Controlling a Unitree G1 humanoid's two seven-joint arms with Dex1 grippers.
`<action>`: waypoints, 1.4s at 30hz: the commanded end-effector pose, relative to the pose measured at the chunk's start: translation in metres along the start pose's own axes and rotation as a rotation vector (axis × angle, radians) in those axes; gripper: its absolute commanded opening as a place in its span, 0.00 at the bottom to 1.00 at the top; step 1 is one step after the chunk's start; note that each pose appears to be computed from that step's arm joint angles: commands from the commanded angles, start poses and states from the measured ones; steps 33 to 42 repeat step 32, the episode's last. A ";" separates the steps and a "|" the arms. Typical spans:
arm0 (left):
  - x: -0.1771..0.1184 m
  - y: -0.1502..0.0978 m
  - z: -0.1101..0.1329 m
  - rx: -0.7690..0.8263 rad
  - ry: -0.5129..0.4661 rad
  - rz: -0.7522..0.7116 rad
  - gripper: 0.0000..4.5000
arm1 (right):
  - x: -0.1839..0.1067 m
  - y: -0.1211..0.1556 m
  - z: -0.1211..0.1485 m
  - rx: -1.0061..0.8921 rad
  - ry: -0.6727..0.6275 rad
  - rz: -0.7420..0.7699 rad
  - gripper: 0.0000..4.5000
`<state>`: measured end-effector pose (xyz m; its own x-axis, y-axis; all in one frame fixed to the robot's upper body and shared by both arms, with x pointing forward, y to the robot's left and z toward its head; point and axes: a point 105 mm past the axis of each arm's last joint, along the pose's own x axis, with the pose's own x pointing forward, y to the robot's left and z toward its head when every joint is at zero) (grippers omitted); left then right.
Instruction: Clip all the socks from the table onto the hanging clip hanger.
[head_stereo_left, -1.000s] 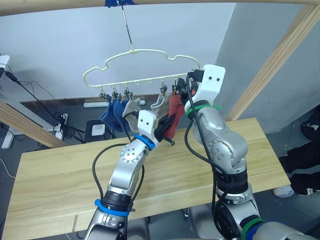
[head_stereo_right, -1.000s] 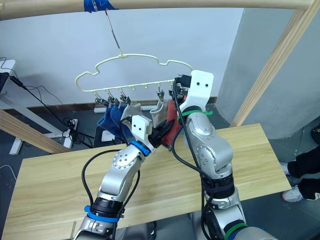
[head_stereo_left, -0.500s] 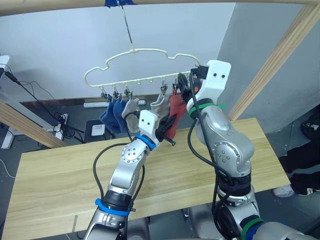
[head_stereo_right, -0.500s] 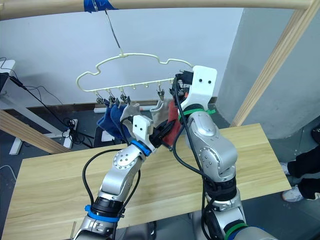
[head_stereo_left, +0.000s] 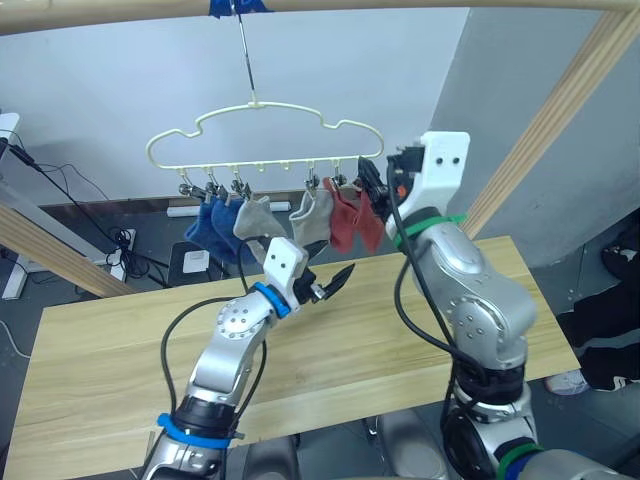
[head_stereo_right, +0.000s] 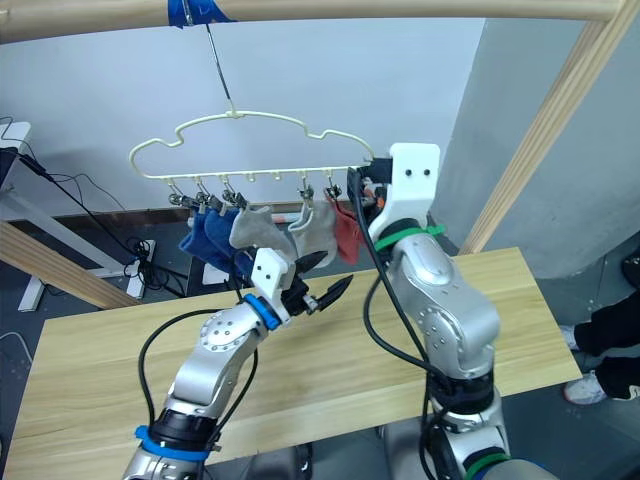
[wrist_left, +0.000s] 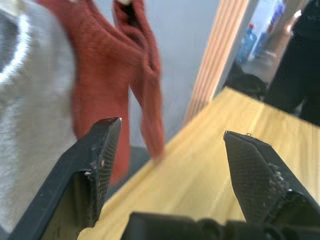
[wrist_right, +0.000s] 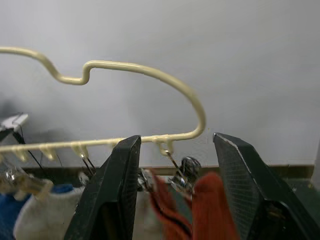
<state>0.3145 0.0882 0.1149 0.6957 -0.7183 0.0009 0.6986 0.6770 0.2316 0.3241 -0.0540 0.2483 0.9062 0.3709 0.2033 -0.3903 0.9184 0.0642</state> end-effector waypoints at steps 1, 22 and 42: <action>-0.013 0.000 0.015 0.041 -0.034 -0.030 0.82 | -0.018 0.003 0.007 -0.095 -0.035 0.103 0.57; -0.198 0.071 -0.017 0.073 0.489 0.340 1.00 | -0.077 -0.071 -0.038 -0.425 0.261 0.589 0.99; -0.203 0.085 -0.008 0.045 0.463 0.338 1.00 | -0.077 -0.088 -0.033 -0.462 0.263 0.593 0.99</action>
